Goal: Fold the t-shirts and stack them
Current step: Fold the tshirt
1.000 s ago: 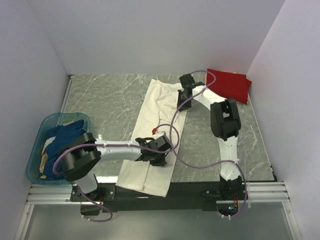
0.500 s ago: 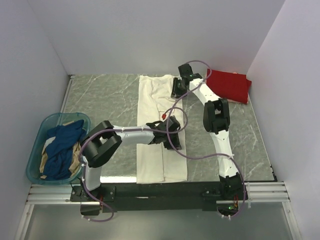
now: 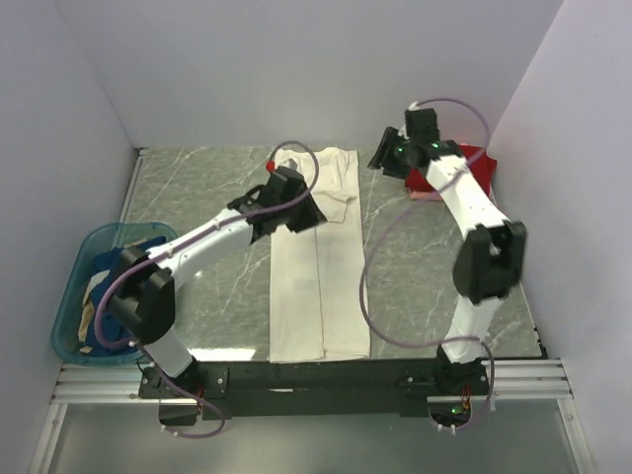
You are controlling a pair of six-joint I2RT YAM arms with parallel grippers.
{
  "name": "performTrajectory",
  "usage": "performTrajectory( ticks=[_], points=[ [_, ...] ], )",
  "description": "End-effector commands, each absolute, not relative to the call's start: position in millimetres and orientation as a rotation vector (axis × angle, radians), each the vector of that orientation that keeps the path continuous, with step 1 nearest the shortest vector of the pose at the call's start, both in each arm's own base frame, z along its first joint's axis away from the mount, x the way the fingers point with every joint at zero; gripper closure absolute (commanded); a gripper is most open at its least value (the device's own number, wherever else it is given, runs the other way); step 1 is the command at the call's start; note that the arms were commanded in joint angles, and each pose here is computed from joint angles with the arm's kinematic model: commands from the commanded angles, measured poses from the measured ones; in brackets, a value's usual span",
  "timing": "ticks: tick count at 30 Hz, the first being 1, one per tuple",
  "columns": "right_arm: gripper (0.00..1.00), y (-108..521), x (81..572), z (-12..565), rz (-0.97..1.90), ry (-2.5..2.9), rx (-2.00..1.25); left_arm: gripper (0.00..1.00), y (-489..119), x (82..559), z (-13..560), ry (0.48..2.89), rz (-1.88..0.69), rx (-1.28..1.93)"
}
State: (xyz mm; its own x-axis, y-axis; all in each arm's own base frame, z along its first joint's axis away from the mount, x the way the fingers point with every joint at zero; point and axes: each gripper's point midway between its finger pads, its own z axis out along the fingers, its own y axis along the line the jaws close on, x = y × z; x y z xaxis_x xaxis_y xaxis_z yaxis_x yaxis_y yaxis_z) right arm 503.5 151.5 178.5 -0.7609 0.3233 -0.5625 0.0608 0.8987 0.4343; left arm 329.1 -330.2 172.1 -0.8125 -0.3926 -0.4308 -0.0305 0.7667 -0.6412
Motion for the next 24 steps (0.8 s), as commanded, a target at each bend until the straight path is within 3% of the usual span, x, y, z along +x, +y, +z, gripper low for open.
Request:
performTrajectory(
  ticks=[1, 3, 4, 5, 12, 19, 24],
  points=[
    [0.45, 153.2, 463.7, 208.1, 0.588, 2.308, 0.303, 0.67, -313.1, 357.0, 152.2, 2.440, -0.727, -0.291],
    [0.48, 155.7, 438.4, 228.9, 0.632, 2.236, 0.291, 0.67, -318.8, 369.6, 153.7, 2.436, -0.724, -0.237],
    [0.48, 153.0, 417.2, 201.5, 0.619, 2.290, 0.309, 0.68, -320.8, 372.9, 136.0, 2.482, -0.702, -0.226],
    [0.48, 153.9, 400.5, 215.1, 0.638, 2.248, 0.297, 0.68, -326.3, 381.0, 140.8, 2.467, -0.708, -0.191],
    [0.49, 179.7, 303.0, 165.0, 0.694, 2.304, 0.219, 0.68, -345.1, 401.5, 95.3, 2.561, -0.656, -0.154],
    [0.49, 205.2, 241.2, 142.6, 0.759, 2.334, 0.135, 0.67, -356.1, 411.3, 70.3, 2.578, -0.671, -0.139],
    [0.49, 204.5, 223.6, 115.5, 0.743, 2.375, 0.162, 0.67, -357.6, 418.8, 67.7, 2.560, -0.670, -0.145]
  ],
)
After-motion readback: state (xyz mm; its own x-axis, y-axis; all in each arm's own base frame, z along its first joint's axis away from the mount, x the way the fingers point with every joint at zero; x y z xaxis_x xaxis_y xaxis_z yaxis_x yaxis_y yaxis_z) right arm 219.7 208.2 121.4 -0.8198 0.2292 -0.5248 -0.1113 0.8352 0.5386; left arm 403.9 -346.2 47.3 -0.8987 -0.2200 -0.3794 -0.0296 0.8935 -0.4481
